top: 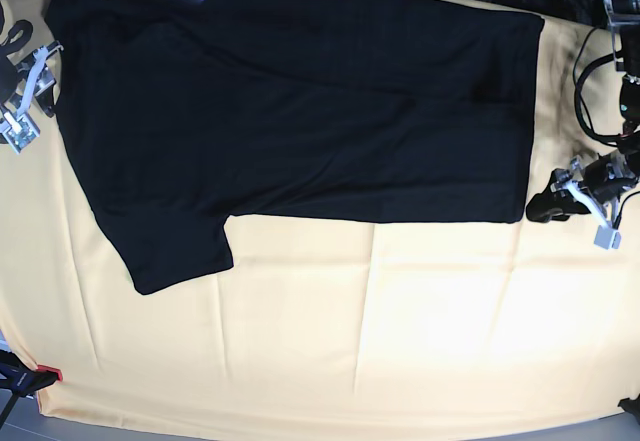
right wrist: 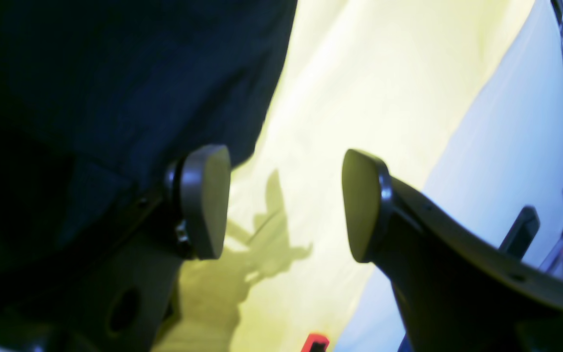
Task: Fold the T-shirt properly
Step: 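Grasp the shirt's opposite long edge with both grippers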
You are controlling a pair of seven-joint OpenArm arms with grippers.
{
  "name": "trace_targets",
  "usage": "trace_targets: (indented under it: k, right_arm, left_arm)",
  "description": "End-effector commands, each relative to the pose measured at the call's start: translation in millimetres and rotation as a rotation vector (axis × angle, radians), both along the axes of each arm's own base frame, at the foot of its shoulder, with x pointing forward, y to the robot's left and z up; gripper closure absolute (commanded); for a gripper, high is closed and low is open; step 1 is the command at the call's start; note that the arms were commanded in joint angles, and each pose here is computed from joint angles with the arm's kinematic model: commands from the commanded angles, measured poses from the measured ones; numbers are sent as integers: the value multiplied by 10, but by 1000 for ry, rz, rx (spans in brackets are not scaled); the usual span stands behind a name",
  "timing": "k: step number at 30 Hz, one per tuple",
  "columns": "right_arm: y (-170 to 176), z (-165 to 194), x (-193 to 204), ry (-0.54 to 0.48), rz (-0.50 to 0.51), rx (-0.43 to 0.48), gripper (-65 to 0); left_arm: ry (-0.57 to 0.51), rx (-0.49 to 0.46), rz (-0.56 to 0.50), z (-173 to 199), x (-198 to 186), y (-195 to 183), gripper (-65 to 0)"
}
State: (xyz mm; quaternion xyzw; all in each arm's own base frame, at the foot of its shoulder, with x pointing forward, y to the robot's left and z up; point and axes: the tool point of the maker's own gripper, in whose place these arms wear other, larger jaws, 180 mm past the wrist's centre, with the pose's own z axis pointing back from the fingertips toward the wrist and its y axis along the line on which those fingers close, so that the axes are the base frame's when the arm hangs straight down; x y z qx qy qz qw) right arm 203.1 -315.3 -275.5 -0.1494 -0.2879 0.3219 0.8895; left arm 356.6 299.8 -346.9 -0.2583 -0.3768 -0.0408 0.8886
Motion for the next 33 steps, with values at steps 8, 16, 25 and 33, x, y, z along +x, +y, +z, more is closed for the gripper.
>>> trace_targets:
  k: [8, 16, 25, 33]
  right_arm:
    - [-4, 127, 112, -49, 11, -9, -383]
    - [123, 247, 287, -185, 22, 82, -383]
    - [-185, -10, 918, -314, -195, 554, -384]
    - [-337, -500, 1435, -171, -441, 1044, -384]
  left_arm:
    - [42, -107, -105, -187, -76, -526, -360]
    - [15, -134, -115, -106, 80, -693, -12]
    - [-10, -79, -66, 58, 342, -584, 0]
    - [-11, -81, -67, 59, 347, -597, 0]
